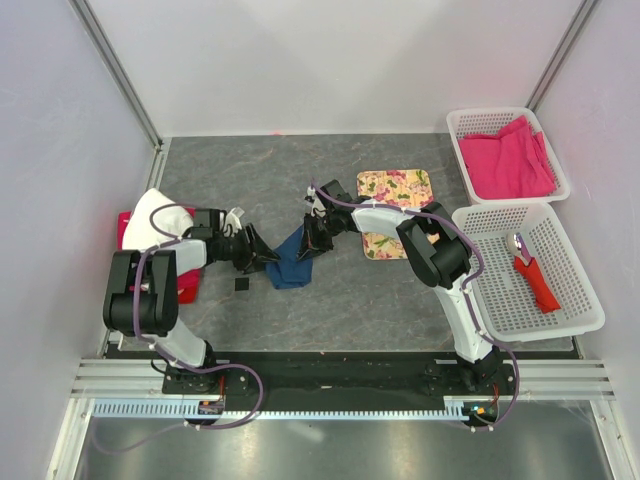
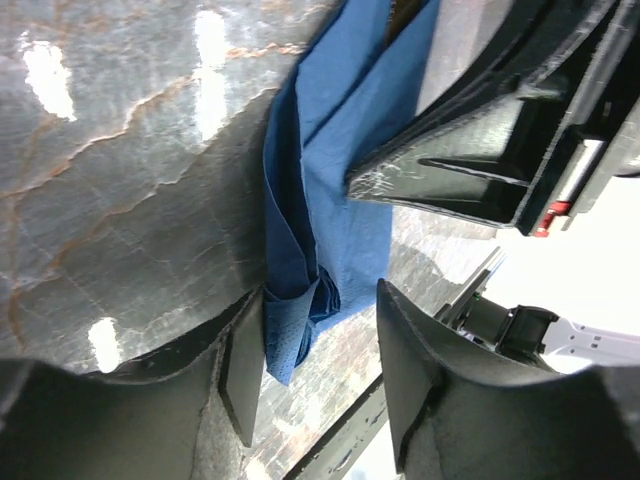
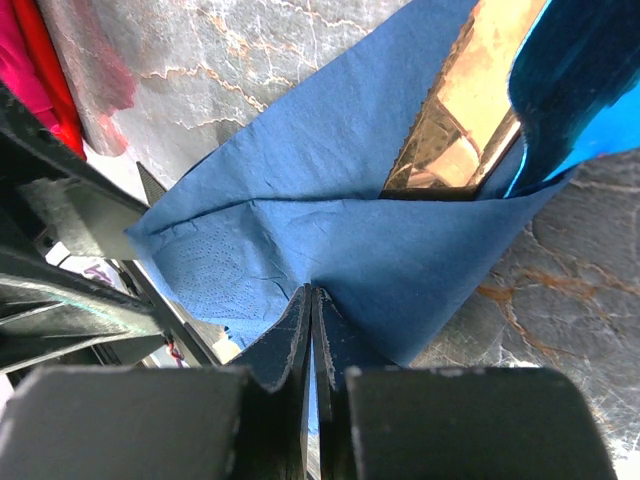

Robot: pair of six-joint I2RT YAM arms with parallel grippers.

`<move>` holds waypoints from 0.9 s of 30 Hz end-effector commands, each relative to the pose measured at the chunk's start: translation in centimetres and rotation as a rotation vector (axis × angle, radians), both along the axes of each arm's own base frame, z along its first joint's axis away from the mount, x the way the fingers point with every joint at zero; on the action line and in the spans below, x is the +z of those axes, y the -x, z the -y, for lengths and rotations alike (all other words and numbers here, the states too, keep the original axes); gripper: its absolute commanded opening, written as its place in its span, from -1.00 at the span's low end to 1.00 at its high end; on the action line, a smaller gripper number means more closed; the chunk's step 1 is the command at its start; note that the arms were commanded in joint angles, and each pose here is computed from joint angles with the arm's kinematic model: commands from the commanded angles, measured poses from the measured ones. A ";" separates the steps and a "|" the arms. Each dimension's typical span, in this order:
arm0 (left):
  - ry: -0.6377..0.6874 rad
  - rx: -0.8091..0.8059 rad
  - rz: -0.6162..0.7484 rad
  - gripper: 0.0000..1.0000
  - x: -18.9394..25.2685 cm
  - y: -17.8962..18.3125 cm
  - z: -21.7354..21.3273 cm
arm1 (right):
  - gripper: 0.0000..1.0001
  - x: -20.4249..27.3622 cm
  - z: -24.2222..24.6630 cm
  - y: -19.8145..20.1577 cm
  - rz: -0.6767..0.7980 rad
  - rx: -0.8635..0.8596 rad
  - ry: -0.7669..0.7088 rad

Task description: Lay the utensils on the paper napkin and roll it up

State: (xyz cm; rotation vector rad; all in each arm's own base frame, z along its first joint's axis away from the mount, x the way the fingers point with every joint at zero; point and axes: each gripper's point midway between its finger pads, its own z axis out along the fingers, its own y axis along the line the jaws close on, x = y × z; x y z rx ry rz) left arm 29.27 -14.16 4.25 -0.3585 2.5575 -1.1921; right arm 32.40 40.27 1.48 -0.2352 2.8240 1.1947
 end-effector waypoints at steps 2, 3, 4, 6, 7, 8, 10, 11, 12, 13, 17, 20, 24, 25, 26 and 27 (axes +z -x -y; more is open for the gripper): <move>-0.004 0.030 -0.033 0.30 -0.8 -0.2 -0.3 | -0.85 -5.9 3.5 1.3 -0.052 -0.039 0.201; -0.005 0.035 -0.045 0.36 -1.0 -0.1 -0.4 | -0.85 -6.0 3.5 1.3 -0.053 -0.040 0.201; -0.003 0.037 -0.056 0.46 -1.2 0.0 -0.4 | -0.85 -6.0 3.5 1.3 -0.053 -0.040 0.201; 0.002 0.040 -0.078 0.50 -1.5 0.2 -0.4 | -0.85 -6.0 3.6 1.2 -0.054 -0.042 0.203; 0.016 0.034 -0.095 0.50 -1.9 0.4 -0.2 | -0.85 -6.0 3.6 1.3 -0.055 -0.041 0.204; 0.036 0.020 -0.091 0.46 -1.8 0.3 0.0 | -0.85 -5.9 3.6 1.3 -0.054 -0.042 0.203; 0.069 -0.007 -0.072 0.35 -1.6 -0.1 0.4 | -0.85 -6.1 3.7 1.3 -0.056 -0.042 0.205; 0.067 -0.009 -0.065 0.35 -1.7 -0.4 0.4 | -0.85 -6.0 3.7 1.4 -0.055 -0.039 0.205; 0.067 -0.012 -0.047 0.33 -1.7 -0.8 0.4 | -0.85 -6.0 3.6 1.4 -0.056 -0.040 0.203; 0.070 -0.013 -0.041 0.33 -1.7 -1.1 0.4 | -0.85 -6.0 3.7 1.4 -0.057 -0.040 0.203; 0.093 -0.024 -0.021 0.33 -1.2 -2.1 0.7 | -0.85 -6.2 3.8 1.4 -0.059 -0.041 0.207; 0.101 -0.028 0.031 0.39 -0.7 -3.3 0.8 | -0.85 -6.1 3.7 1.4 -0.059 -0.043 0.204; 0.121 -0.032 0.008 0.53 -1.0 -3.7 1.1 | -0.85 -6.3 3.7 1.5 -0.062 -0.041 0.207; 0.121 -0.032 0.003 0.53 -1.2 -3.7 1.1 | -0.85 -6.3 3.7 1.5 -0.064 -0.041 0.208; 0.120 -0.034 -0.005 0.53 -1.4 -3.6 1.1 | -0.85 -6.3 3.8 1.6 -0.064 -0.041 0.208; 0.119 -0.042 -0.006 0.51 -1.5 -3.5 1.1 | -0.85 -6.4 3.8 1.5 -0.062 -0.040 0.209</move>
